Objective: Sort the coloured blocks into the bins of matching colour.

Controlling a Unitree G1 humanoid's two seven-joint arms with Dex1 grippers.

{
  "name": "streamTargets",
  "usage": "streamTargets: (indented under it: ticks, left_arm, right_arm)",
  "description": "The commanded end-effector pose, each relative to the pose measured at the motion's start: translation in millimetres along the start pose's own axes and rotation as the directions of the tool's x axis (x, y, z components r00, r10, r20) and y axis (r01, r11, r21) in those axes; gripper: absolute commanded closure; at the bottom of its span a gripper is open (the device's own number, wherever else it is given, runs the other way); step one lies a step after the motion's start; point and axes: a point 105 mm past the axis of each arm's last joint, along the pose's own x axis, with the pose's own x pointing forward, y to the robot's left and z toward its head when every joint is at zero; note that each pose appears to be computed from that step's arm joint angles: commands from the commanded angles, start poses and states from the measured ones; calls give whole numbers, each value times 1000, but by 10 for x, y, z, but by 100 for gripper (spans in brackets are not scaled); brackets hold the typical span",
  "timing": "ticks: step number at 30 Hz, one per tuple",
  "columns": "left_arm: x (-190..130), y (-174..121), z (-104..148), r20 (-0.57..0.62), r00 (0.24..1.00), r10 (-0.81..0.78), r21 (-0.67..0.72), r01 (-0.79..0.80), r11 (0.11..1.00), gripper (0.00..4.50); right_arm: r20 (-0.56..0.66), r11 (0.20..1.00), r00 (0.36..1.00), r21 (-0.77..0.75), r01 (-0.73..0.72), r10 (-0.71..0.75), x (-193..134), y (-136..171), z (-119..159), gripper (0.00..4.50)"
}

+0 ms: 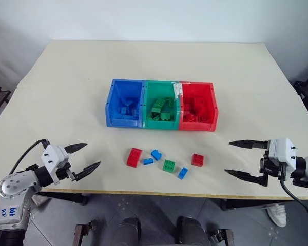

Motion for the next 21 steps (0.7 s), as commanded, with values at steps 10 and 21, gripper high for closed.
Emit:
streamTargets:
  ticks: [10, 21]
  left_arm:
    - [625, -639, 802, 206, 898, -388, 125, 369, 921, 5]
    - [603, -862, 734, 138, 873, -467, 128, 452, 883, 5]
  right_arm:
    - [-171, 990, 978, 58, 131, -120, -531, 7, -214, 0]
    - [-208, 993, 974, 93, -66, 85, 223, 53, -111, 0]
